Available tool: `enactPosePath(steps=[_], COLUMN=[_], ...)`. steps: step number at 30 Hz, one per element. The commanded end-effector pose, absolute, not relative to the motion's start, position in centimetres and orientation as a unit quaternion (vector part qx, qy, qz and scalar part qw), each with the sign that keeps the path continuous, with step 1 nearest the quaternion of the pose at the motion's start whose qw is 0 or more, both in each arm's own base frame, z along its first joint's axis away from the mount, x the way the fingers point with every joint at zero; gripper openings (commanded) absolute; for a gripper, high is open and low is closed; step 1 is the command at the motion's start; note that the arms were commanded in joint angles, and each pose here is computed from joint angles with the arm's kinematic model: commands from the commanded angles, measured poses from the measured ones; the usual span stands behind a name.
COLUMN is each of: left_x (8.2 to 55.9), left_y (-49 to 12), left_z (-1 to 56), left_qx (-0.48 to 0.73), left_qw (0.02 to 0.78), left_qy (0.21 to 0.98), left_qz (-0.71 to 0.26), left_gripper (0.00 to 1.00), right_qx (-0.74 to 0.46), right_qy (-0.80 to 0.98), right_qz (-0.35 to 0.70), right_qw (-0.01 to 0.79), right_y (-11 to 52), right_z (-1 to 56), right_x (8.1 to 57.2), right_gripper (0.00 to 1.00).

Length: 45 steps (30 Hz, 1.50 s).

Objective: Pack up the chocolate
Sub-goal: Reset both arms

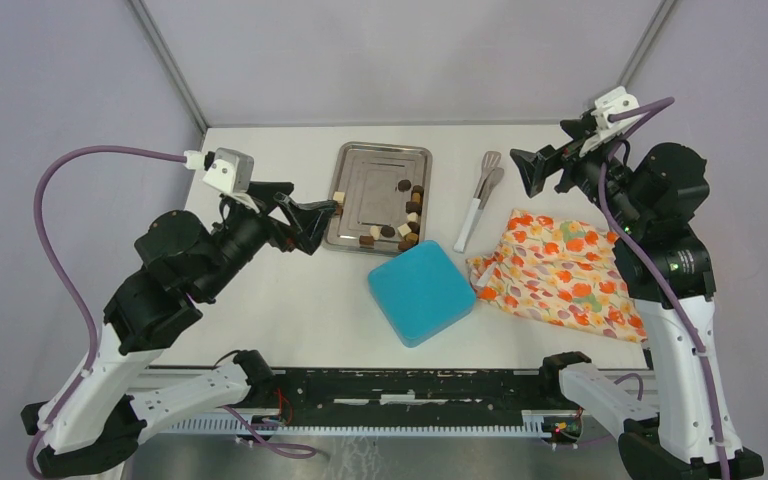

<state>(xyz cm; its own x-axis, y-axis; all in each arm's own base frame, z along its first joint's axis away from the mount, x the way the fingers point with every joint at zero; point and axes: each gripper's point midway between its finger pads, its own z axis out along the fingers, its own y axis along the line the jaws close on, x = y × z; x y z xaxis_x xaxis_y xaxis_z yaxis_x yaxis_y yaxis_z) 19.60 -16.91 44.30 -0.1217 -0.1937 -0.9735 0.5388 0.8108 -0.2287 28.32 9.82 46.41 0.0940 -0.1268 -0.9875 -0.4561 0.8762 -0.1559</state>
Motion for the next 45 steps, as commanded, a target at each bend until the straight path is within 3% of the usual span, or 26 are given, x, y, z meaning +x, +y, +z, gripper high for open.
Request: enactPosePath(steps=[1, 45], left_x=[19.66, 19.63], left_y=[-17.14, -17.39], left_z=[44.23, 44.00], left_qx=[0.138, 0.144], left_qw=[0.653, 0.651], left_qy=[0.691, 0.692], left_qz=[-0.277, -0.279], left_gripper=[1.00, 1.00], right_qx=[-0.203, -0.193], right_qy=[0.653, 0.656], right_qz=[0.114, 0.110], right_qw=[0.720, 0.721], right_y=[9.39, 9.01], right_z=[47.32, 47.14], right_x=[28.16, 28.35], right_gripper=[0.98, 0.98])
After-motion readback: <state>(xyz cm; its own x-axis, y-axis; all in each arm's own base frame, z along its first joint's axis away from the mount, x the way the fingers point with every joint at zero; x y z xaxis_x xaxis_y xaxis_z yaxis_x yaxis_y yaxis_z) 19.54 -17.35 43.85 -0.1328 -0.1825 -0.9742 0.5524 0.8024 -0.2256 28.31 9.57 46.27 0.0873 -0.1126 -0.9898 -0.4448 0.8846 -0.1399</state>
